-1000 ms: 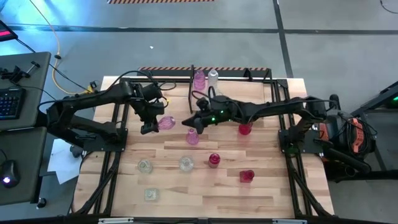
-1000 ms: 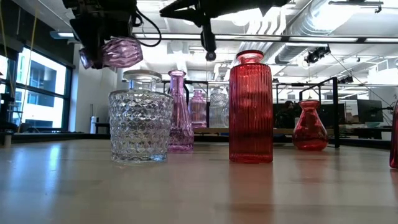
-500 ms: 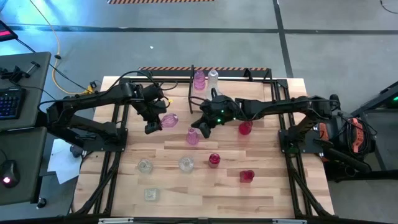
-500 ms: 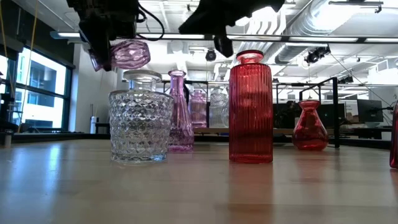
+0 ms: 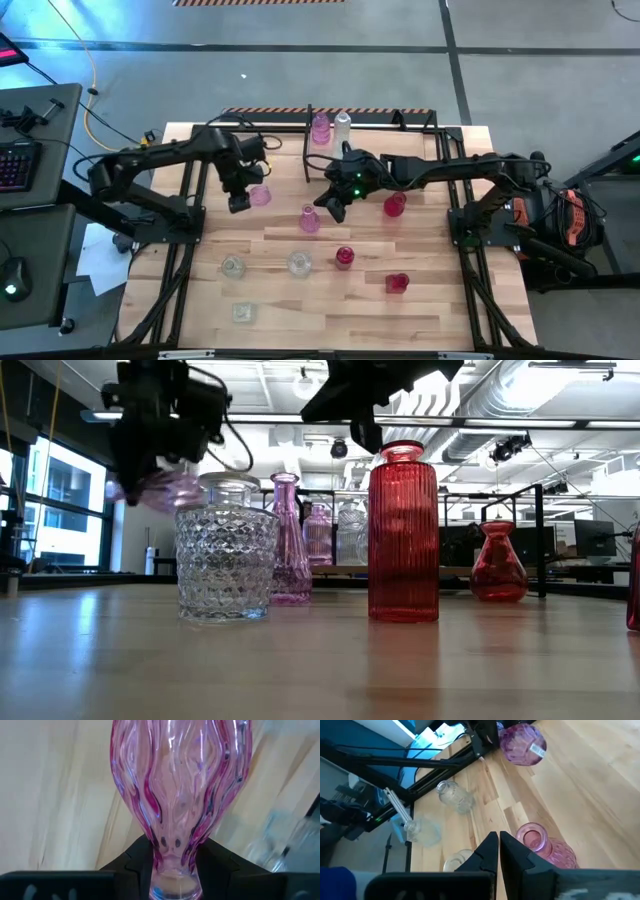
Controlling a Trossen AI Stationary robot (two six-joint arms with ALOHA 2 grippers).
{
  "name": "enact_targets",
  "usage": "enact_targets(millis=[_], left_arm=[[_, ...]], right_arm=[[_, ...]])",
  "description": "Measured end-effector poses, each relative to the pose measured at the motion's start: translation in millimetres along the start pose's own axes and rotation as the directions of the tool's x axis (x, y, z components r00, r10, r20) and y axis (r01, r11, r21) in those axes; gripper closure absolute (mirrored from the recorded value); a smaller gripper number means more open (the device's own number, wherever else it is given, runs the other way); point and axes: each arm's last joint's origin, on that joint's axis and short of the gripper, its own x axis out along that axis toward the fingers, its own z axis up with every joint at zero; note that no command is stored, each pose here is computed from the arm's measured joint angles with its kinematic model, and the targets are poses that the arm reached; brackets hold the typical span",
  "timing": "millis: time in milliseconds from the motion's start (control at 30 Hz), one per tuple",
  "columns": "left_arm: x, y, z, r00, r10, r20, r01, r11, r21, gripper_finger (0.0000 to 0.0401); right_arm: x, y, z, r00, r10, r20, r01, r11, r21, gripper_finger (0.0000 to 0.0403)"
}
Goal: Sort vases onto shelf
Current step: Align the violet vase with the other violet vase on the shelf
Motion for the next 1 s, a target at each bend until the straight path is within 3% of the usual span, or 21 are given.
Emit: enact_targets(millis=[167, 333, 433, 667, 1000], left_arm=[[14.1, 6.1, 1.9, 0.980, 0.004, -0.198, -0.009, 1.000, -0.023, 0.0291], [15.1, 4.7, 8.0, 0.920, 0.044, -0.389, -0.064, 0.997, -0.037, 0.0291], [19.1, 3.4, 17.9, 0.912, 0.056, -0.406, -0.089, 0.994, -0.061, 0.0291], [35.0, -9.0, 24.5, 0.885, -0.038, -0.465, -0.025, 0.992, -0.127, 0.0291], [60.5, -19.2, 34.1, 0.838, -0.012, -0.546, -0.064, 0.991, -0.120, 0.0291]], right_arm=[[-0.7, -2.3, 0.7, 1.000, -0.006, -0.002, 0.006, 1.000, -0.015, 0.0402], [-1.1, -3.8, 1.3, 1.000, -0.010, -0.002, 0.010, 0.999, -0.042, 0.0402], [-1.1, -3.8, 1.3, 1.000, -0.010, -0.002, 0.010, 0.997, -0.080, 0.0402], [-1.1, -3.8, 1.2, 1.000, -0.010, -0.003, 0.010, 0.990, -0.144, 0.0402], [-1.1, -2.9, 0.7, 1.000, 0.021, -0.021, -0.025, 0.981, -0.193, 0.0402]])
